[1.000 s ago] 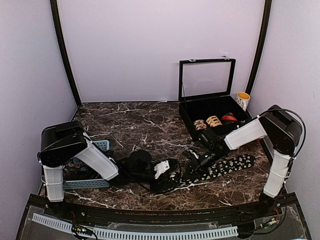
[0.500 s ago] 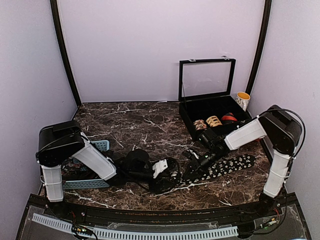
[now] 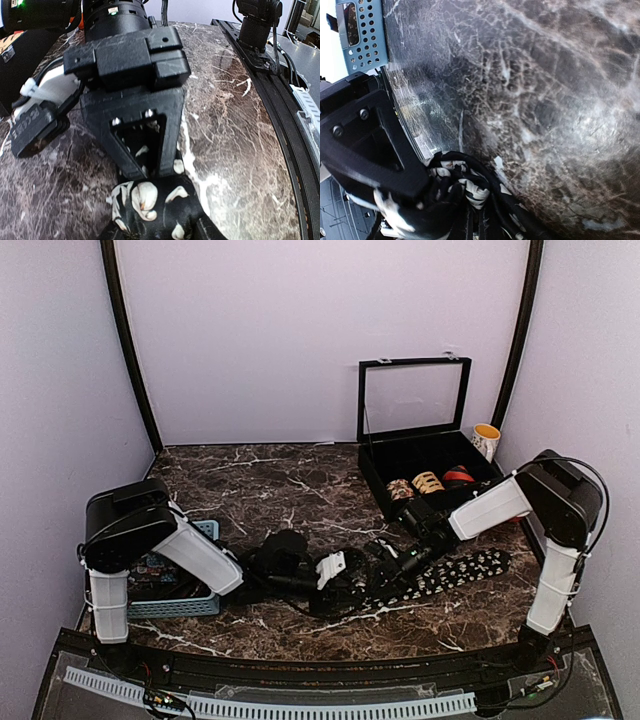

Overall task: Roll the ties
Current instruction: Roll the tie at the center of the board.

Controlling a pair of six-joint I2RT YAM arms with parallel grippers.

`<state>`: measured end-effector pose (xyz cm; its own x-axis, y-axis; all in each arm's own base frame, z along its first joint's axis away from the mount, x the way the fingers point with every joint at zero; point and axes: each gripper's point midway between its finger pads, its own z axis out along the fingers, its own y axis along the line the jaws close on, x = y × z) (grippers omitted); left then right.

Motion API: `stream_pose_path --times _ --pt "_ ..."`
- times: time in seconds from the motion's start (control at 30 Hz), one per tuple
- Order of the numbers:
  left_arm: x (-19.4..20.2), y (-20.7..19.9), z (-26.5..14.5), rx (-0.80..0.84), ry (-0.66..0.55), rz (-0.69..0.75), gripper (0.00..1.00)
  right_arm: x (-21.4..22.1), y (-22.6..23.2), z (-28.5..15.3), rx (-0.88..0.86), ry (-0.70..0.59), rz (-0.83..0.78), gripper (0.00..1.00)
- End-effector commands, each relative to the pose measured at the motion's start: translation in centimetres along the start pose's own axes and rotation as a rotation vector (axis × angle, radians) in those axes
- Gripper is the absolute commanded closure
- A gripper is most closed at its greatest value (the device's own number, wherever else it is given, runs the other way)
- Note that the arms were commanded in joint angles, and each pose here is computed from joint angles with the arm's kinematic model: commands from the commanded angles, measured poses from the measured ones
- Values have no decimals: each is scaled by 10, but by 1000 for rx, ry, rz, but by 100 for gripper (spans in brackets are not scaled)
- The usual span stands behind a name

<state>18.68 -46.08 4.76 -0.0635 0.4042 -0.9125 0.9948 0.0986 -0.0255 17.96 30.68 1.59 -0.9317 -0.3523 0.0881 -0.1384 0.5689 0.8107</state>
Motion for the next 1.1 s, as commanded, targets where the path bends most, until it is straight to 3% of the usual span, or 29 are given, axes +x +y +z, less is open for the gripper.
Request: stream_pose_path --times 0.0,0.27,0.67,0.93,1.07 --pt "-16 5 13 0 -46 8 62 22 -69 9 246 31 129 100" --pt "7 1 29 25 -5 -36 60 24 -70 9 251 41 125 100" --pt "61 0 36 -9 148 -104 58 24 -70 10 245 40 119 100" --pt "113 -8 23 -31 356 -147 72 14 -51 5 180 -4 102 100" --pt "133 -14 12 -26 448 -147 73 -2 -36 -14 140 -72 80 95"
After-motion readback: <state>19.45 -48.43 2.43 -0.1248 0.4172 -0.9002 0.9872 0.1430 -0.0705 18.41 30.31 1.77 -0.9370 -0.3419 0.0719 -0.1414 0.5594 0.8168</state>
